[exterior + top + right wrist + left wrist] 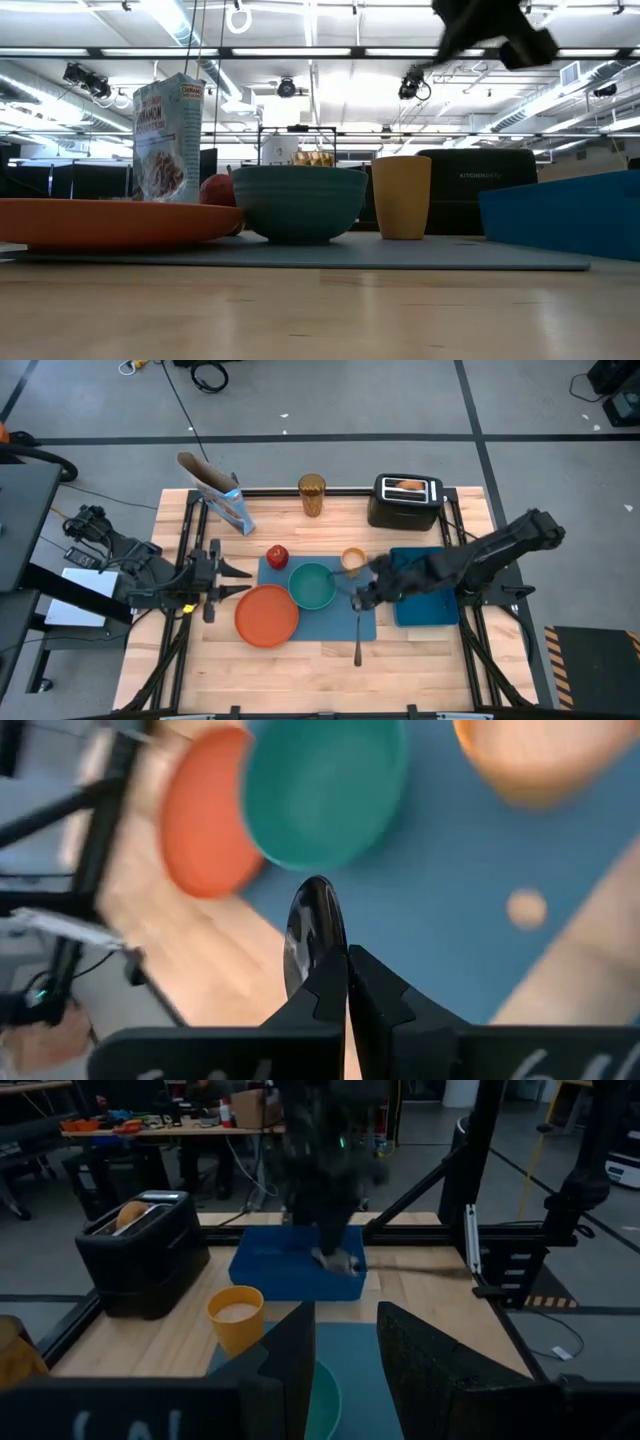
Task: Arrange a breakfast setting
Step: Put the black spoon on the blue mat
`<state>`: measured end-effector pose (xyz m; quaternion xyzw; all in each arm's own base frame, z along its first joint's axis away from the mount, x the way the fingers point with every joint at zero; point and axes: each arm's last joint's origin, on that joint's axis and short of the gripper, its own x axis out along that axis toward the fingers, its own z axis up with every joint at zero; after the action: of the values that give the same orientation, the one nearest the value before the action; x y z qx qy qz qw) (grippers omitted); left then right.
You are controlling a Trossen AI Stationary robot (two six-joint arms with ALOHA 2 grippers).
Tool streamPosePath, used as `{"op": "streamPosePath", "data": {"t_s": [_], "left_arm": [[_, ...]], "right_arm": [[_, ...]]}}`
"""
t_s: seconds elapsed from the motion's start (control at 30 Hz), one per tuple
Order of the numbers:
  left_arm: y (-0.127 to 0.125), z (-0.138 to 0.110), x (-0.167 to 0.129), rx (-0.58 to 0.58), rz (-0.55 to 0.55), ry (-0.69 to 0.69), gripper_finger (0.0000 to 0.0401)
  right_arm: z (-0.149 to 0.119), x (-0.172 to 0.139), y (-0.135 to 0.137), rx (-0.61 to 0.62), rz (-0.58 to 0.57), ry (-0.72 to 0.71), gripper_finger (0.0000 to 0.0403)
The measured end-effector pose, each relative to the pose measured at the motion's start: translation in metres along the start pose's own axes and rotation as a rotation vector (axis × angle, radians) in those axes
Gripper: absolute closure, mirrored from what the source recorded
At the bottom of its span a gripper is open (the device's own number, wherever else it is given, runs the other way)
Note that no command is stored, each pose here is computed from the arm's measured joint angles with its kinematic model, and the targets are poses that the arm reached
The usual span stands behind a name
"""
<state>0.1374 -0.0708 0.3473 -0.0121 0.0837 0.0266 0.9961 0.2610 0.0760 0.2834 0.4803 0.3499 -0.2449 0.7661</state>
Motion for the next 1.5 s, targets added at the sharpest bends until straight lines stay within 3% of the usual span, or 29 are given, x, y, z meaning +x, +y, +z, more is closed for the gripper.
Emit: {"op": "streamPosePath", "data": {"t_s": [0.23, 0.53, 1.0, 1.27, 1.5], "left_arm": [[-0.006, -0.001, -0.002, -0.005, -0.041, 0.005, 0.0283], [-0.017, -0.004, -0.004, -0.046, -0.096, 0.021, 0.0283], [-0.023, -0.008, 0.001, -0.073, -0.103, 0.047, 0.0283], [-0.023, -0.008, 0.001, -0.074, -0.103, 0.048, 0.0283], [-0.023, -0.008, 0.001, -0.073, -0.102, 0.048, 0.0283]], "right_arm": [[-0.028, 0.048, -0.010, 0.080, -0.155, 0.010, 0.0395], [-0.018, 0.099, -0.022, 0.088, -0.276, 0.099, 0.0395], [0.032, 0.107, -0.040, 0.037, -0.311, 0.130, 0.0395], [0.035, 0.109, -0.049, 0.032, -0.392, 0.130, 0.0395], [0.041, 0.109, -0.049, 0.044, -0.377, 0.095, 0.0395]]}}
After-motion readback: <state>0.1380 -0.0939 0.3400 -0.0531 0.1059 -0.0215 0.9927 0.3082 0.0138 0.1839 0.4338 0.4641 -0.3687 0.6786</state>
